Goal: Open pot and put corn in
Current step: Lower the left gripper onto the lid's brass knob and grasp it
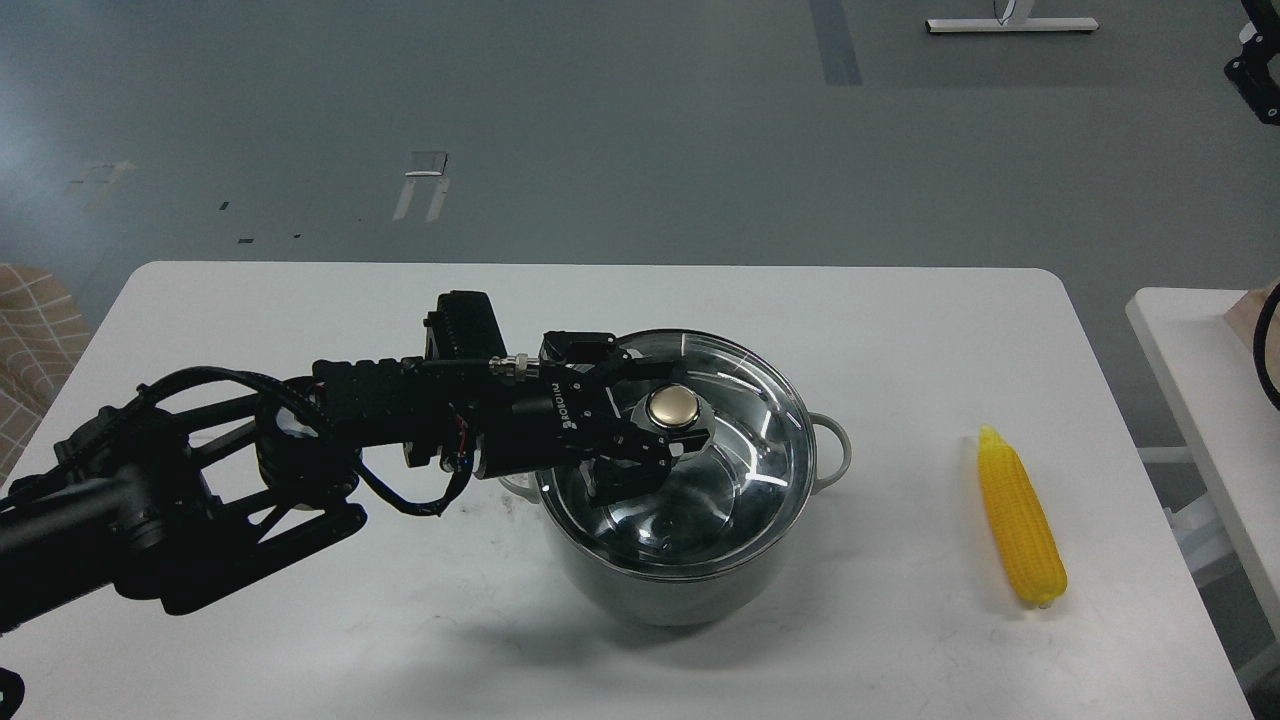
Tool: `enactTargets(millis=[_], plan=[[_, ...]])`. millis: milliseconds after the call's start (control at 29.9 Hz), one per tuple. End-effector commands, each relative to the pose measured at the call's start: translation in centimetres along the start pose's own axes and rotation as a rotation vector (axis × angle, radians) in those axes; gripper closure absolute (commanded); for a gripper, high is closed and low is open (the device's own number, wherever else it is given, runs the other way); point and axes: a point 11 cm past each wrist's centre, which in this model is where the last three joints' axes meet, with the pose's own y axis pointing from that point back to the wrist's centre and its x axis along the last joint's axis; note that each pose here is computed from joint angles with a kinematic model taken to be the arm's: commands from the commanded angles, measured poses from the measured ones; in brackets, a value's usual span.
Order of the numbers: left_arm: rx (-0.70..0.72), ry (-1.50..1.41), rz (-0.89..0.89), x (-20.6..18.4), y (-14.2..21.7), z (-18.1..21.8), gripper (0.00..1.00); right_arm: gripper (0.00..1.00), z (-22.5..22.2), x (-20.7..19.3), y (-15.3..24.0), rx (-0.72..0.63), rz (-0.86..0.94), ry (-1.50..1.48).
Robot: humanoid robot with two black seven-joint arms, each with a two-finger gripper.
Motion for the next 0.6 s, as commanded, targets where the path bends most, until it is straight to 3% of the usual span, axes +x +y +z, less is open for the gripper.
enactTargets(millis=[0, 134, 334, 468, 569], plan=[[0.002, 0.007, -0.003, -0.25, 0.04, 0.01, 0.35, 0.0, -0.42, 0.11, 0.01, 0.02, 0.005, -0.012], [0.002, 0.008, -0.003, -0.31, 0.09, 0.01, 0.47, 0.0, -0.45, 0.21, 0.08, 0.025, 0.008, -0.016], [0.0, 0.006, 0.002, -0.37, 0.07, 0.05, 0.48, 0.0, -0.55, 0.18, 0.05, 0.027, 0.008, -0.016], [-0.002, 0.002, 0.009, -0.14, 0.07, 0.08, 0.64, 0.0, -0.55, 0.18, 0.05, 0.027, 0.008, -0.016], [-0.009, -0.003, 0.015, 0.12, 0.08, 0.27, 0.68, 0.0, -0.48, 0.26, 0.1, 0.026, 0.01, -0.016]])
